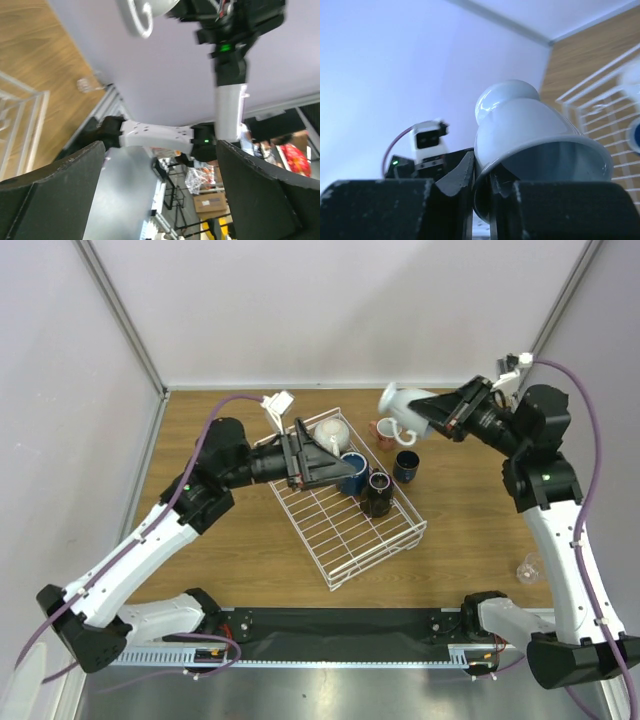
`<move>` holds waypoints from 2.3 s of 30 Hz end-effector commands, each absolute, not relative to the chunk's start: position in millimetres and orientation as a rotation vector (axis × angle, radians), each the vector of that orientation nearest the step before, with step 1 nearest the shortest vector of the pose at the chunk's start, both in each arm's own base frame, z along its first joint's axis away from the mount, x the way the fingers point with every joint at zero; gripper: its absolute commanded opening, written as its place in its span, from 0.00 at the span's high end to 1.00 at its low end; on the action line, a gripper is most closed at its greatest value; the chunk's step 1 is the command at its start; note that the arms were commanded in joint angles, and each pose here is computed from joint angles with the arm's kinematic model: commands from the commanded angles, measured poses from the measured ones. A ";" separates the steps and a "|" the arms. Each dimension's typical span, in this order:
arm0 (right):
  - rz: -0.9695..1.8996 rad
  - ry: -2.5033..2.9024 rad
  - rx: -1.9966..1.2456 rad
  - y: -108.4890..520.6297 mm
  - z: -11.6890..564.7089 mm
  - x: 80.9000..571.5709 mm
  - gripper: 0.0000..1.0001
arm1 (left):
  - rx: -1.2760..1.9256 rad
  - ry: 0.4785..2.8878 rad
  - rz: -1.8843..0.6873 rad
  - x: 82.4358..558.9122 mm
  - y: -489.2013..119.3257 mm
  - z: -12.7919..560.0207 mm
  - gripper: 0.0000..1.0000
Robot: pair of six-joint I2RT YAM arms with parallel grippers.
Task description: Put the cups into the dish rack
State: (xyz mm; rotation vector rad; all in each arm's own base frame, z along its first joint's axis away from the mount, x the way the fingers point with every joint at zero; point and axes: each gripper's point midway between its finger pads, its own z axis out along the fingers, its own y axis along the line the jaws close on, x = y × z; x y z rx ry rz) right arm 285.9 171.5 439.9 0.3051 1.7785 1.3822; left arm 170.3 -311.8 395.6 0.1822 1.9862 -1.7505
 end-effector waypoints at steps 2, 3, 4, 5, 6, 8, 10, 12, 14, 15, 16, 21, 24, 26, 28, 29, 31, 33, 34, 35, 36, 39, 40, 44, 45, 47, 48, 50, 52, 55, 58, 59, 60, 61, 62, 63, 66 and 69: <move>1.734 1.531 0.084 207.9 507.7 238.9 1.00 | 0.136 1.778 -1.892 168.0 -329.0 446.4 0.00; 1.751 1.495 0.050 211.8 514.4 232.6 1.00 | 0.124 1.769 -1.904 168.4 -331.0 448.0 0.00; 1.758 1.485 0.037 214.2 515.9 227.6 1.00 | 0.127 1.737 -1.923 166.3 -332.7 453.5 0.01; 1.780 1.489 0.018 221.3 515.1 221.7 1.00 | 0.112 1.731 -1.927 167.8 -333.6 455.1 0.01; 1.807 1.478 0.020 223.1 515.3 219.3 1.00 | 0.097 1.717 -1.918 170.9 -334.5 459.3 0.01; 1.849 1.457 0.021 225.9 518.2 213.4 1.00 | 0.095 1.731 -1.884 172.3 -336.0 457.2 0.03; 1.903 1.437 0.035 229.8 520.3 207.8 1.00 | 0.066 1.718 -1.860 176.0 -334.5 458.8 0.06; 1.935 1.429 0.031 234.6 523.1 202.1 1.00 | 0.082 1.688 -1.847 176.0 -332.8 462.6 0.10; 1.960 1.416 0.029 237.6 526.8 198.6 1.00 | 0.081 1.706 -1.819 178.9 -334.4 459.9 0.12; 1.974 1.410 0.020 241.1 529.3 194.3 1.00 | 0.084 1.709 -1.814 180.1 -335.2 460.0 0.13; 1.973 1.403 0.011 242.2 531.9 193.0 1.00 | 0.088 1.702 -1.816 180.0 -335.8 463.3 0.17; 1.985 1.435 -0.008 252.4 525.7 190.2 1.00 | 0.074 1.703 -1.806 183.0 -336.4 465.2 0.32; 1.984 1.452 -0.010 256.3 521.8 188.8 1.00 | 0.052 1.713 -1.770 186.3 -333.5 462.0 0.50; 1.985 1.464 -0.013 258.0 519.6 187.9 1.00 | 0.041 1.732 -1.735 188.7 -331.4 457.3 0.67; 1.982 1.472 -0.012 259.1 517.8 189.0 1.00 | 0.036 1.753 -1.719 189.6 -331.2 451.6 0.86; 1.982 1.478 -0.012 259.9 516.5 189.7 1.00 | 0.024 1.757 -1.704 192.3 -330.4 449.4 1.00; 1.965 1.506 -0.017 261.9 512.1 193.1 1.00 | 0.021 1.759 -1.674 194.2 -327.6 446.0 1.00; 1.849 1.659 0.078 255.5 495.2 210.4 0.49 | -0.023 1.802 -1.568 205.7 -321.6 434.0 1.00; 1.726 1.721 0.074 249.9 481.8 220.1 0.32 | -0.031 1.806 -1.515 209.9 -316.9 438.0 1.00; 1.600 1.938 0.204 242.3 437.6 230.9 0.18 | -0.008 1.889 -1.392 213.5 -310.5 416.2 1.00; 1.474 1.975 0.297 221.3 424.1 248.9 0.01 | -0.033 1.881 -1.308 223.0 -302.5 417.9 1.00; 1.233 2.132 0.421 179.0 381.1 262.8 0.00 | -0.012 1.949 -1.077 238.0 -285.1 390.5 1.00; 1.169 2.160 0.405 169.0 370.9 264.1 0.00 | -0.005 1.943 -0.964 248.4 -274.9 383.3 1.00; 1.054 2.252 0.450 141.2 342.3 259.7 0.00 | 0.012 2.011 -0.630 274.0 -247.2 336.8 1.00; 1.046 2.249 0.456 136.5 341.8 259.4 0.00 | 0.024 2.039 -0.569 279.6 -244.7 316.0 1.00; 1.028 2.253 0.474 126.4 337.9 261.8 0.00 | 0.044 2.047 -0.480 292.1 -236.7 296.2 1.00; 1.025 2.256 0.477 124.2 336.7 263.5 0.00 | 0.035 2.066 -0.439 302.7 -233.0 278.1 1.00; 1.021 2.261 0.488 119.8 335.8 266.3 0.00 | 0.026 2.075 -0.336 314.9 -223.0 260.6 1.00; 1.026 2.275 0.497 120.5 333.6 271.8 0.00 | 0.047 2.087 -0.259 329.0 -220.8 239.2 1.00; 1.022 2.264 0.471 120.4 342.2 280.2 0.01 | 0.058 2.104 -0.168 348.1 -217.4 215.2 1.00; 1.003 2.259 0.465 118.7 348.4 293.1 0.01 | 0.033 2.154 -0.136 362.7 -215.4 192.1 1.00; 0.993 2.250 0.494 110.6 347.9 301.0 0.01 | 0.044 2.166 -0.129 364.9 -216.5 184.3 1.00; 0.991 2.250 0.500 109.9 348.1 304.0 0.01 | 0.045 2.172 -0.115 367.4 -215.3 179.3 1.00; 0.990 2.245 0.499 108.6 350.0 306.6 0.01 | 0.062 2.195 -0.086 369.8 -215.7 166.4 1.00; 0.987 2.249 0.503 107.4 348.4 310.6 0.01 | 0.070 2.197 -0.078 372.0 -216.9 162.5 1.00; 0.983 2.251 0.511 105.4 347.2 312.3 0.01 | 0.075 2.204 -0.065 373.7 -216.6 156.3 1.00; 0.973 2.253 0.521 101.5 345.7 317.8 0.01 | 0.082 2.238 -0.042 379.6 -216.3 136.4 1.00; 0.968 2.262 0.537 99.2 341.5 321.3 0.01 | 0.082 2.249 -0.036 386.3 -215.9 122.8 1.00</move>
